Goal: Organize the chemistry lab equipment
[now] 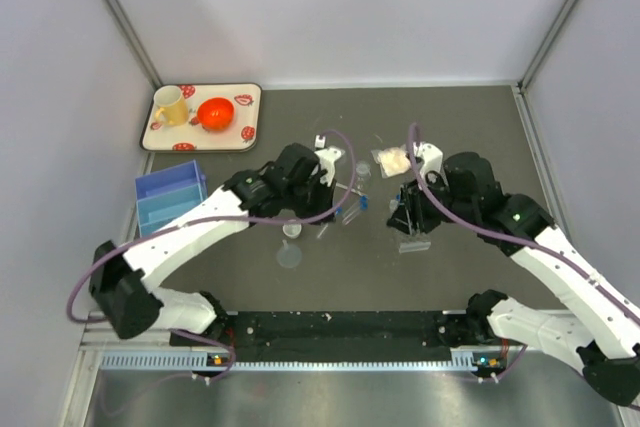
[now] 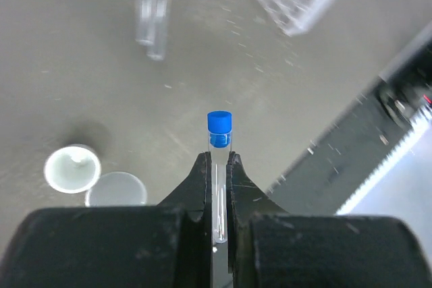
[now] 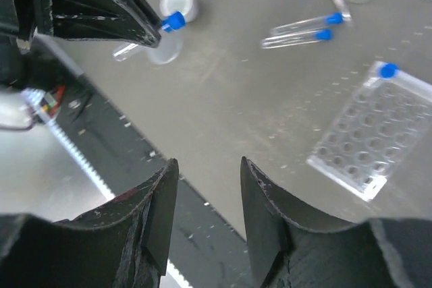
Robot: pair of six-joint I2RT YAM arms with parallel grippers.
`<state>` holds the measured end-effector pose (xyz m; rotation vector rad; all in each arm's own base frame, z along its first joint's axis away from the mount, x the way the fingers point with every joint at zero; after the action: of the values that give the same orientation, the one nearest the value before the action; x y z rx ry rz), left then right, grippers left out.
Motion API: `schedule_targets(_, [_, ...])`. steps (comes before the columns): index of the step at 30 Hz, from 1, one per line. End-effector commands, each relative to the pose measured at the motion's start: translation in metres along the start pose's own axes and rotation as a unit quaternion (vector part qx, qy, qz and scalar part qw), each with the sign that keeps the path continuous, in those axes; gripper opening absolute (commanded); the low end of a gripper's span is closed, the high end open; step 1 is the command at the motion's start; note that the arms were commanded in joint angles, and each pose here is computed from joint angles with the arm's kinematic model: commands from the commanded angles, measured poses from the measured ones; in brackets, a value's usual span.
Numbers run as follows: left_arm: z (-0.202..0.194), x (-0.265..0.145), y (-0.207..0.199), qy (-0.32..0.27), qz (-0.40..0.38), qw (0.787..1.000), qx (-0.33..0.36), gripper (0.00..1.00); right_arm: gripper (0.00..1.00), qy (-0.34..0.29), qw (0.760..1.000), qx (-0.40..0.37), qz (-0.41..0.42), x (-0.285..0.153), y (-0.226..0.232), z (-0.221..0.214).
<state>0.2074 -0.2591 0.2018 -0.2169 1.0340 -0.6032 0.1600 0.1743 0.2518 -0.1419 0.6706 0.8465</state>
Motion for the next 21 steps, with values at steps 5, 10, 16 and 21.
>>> schedule_targets(5, [-0.046, -0.070, -0.057, 0.078, -0.271, 0.954, 0.103, 0.00, 0.44, -0.088, 0.974, -0.037, 0.207, -0.038, 0.069, 0.023])
schedule_targets(10, [-0.058, -0.095, -0.072, 0.078, -0.348, 0.926, 0.128, 0.00, 0.44, -0.088, 0.964, -0.050, 0.247, -0.037, 0.094, 0.023])
schedule_targets(16, [-0.065, -0.113, -0.081, 0.073, -0.396, 0.905, 0.140, 0.00, 0.44, -0.090, 0.958, -0.055, 0.267, -0.031, 0.108, 0.026])
schedule_targets(21, [-0.067, -0.120, -0.085, 0.067, -0.412, 0.898, 0.142, 0.00, 0.44, -0.084, 0.955, -0.058, 0.278, -0.022, 0.118, 0.027])
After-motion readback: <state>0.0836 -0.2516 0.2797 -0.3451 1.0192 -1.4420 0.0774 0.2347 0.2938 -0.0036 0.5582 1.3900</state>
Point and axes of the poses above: each gripper's point midway between its finger pads, its own x axis out along the fingers, its own y axis along the line the jaws close on, z = x × y, the point moved 4 cm from there along -x, back along the fingers, and after that the axes turned 15 degrees about -x, right-handed, at the moved point
